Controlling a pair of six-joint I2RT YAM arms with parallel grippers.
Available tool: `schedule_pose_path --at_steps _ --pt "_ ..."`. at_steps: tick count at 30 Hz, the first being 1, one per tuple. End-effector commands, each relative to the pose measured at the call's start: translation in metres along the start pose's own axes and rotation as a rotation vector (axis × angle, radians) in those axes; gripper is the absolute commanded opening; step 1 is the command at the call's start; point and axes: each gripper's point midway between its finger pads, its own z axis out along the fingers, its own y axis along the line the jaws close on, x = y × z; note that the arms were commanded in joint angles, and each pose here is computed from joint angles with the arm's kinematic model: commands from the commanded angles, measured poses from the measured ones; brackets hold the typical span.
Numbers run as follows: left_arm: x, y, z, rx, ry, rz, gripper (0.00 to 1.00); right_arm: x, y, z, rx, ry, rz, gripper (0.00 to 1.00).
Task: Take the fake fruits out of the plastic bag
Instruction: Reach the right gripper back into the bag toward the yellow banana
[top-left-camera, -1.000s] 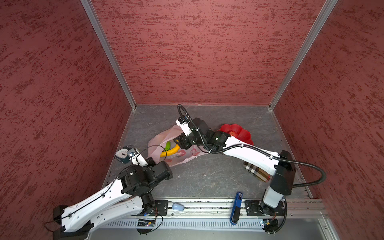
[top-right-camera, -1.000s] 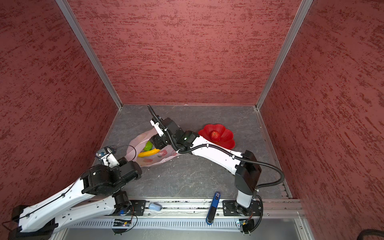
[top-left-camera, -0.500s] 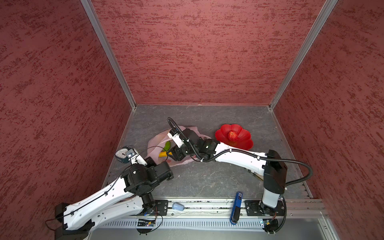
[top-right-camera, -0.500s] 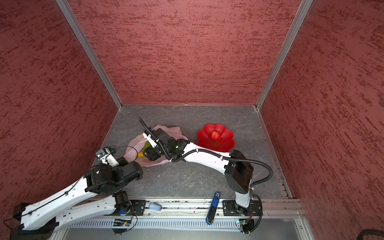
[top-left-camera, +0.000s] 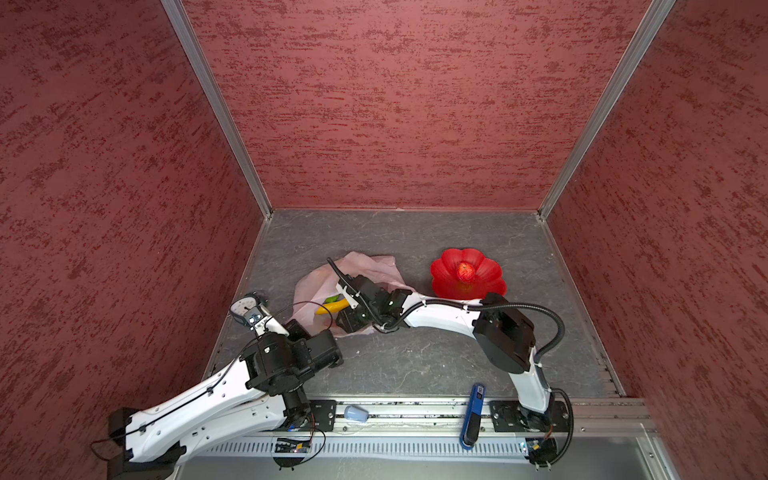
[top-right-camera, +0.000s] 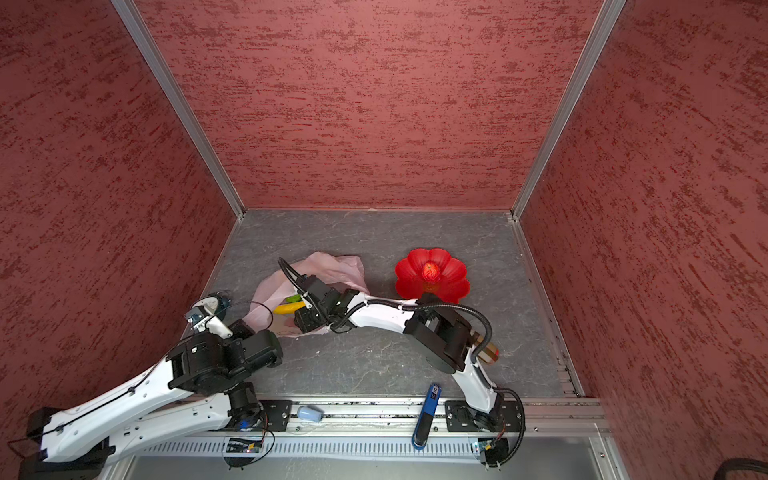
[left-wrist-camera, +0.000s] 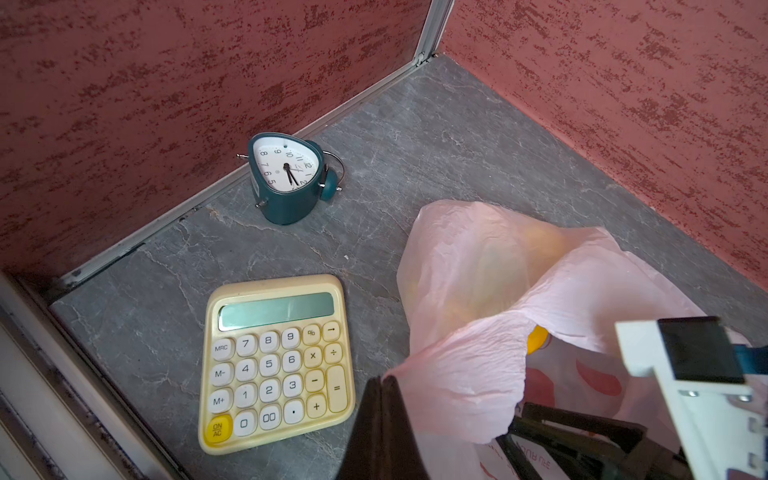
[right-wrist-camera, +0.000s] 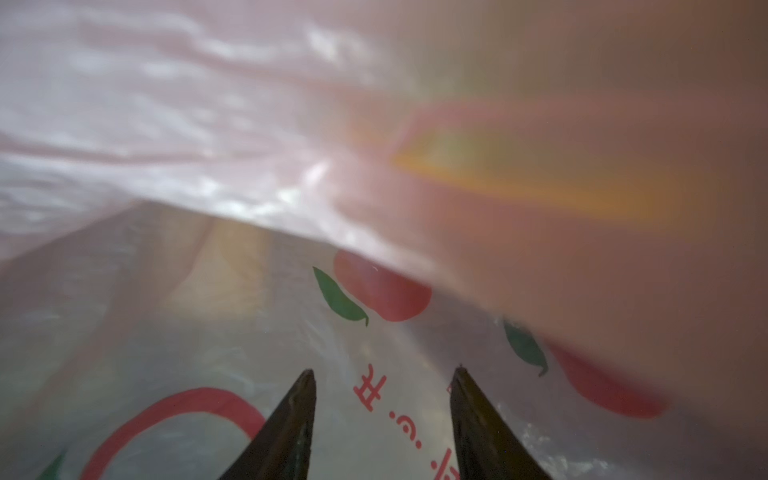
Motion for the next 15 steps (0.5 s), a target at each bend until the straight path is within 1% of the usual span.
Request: schedule_pose_path --at_steps 1,5,9,15 --pt "-0.005 0.015 -0.002 -0.058 -0.006 0.028 0.02 -0.005 0.003 0.005 -0.007 -0.004 0.023 0.53" --pt "0.004 0.014 0.001 -0.066 0.018 0.018 0.02 0.001 -0.008 0.009 0.043 0.007 0.023 0.53" --pt "0.015 0.015 0.004 -0.085 0.047 0.016 0.02 -0.015 -0.016 0.008 0.072 -0.065 0.03 0.54" --pt "0.019 0.007 0.003 -0.055 0.056 0.016 0.01 -0.054 -0.024 0.004 0.074 -0.185 0.051 0.65"
